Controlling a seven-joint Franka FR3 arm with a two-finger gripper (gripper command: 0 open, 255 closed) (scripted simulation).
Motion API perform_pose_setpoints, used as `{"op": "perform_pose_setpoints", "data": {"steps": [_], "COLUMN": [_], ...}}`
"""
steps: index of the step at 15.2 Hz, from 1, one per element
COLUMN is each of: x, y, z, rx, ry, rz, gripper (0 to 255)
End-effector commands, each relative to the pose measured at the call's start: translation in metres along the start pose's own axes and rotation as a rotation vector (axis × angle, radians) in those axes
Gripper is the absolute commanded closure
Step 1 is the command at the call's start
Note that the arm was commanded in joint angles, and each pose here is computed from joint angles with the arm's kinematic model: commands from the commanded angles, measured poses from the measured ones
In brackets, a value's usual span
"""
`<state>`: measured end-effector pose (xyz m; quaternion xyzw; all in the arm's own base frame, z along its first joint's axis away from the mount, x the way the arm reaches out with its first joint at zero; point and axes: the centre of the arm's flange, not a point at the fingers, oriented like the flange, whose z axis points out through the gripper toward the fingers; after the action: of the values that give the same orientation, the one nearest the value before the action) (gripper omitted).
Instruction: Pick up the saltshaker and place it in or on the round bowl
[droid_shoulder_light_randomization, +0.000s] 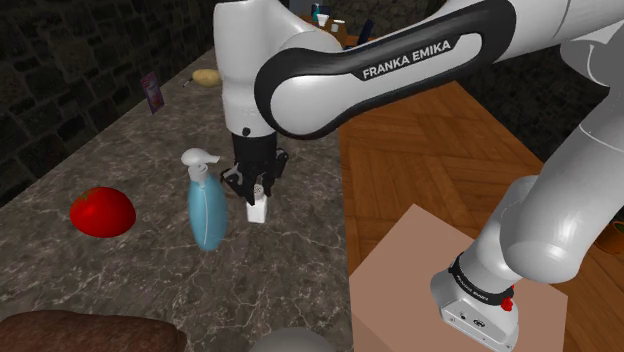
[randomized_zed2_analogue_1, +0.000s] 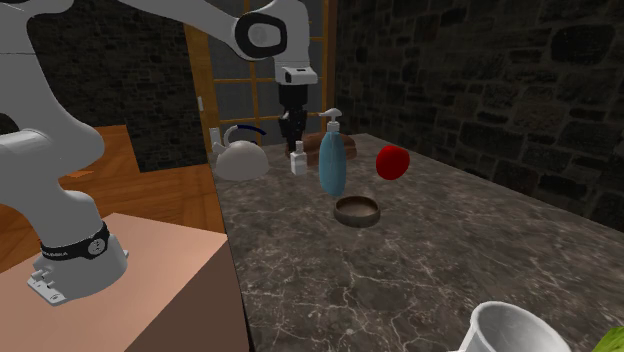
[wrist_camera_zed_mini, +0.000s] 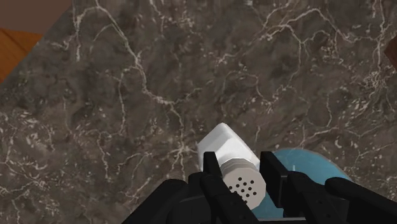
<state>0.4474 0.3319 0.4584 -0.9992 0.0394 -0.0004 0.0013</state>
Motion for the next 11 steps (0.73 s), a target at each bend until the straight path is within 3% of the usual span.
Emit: {"op": "perform_pose_setpoints", "data": {"steps": [1,6,11], "x": [0.0,0.0,0.062], "y": [0.0,0.0,0.018], "z": [-0.011,-0.032,-0.046], "rx": [0.0,0.0,0.0], "ry": [0.0,-0.001,0.0], "rz": [0.0,0.0,0.0], "gripper": [255,255,255]}}
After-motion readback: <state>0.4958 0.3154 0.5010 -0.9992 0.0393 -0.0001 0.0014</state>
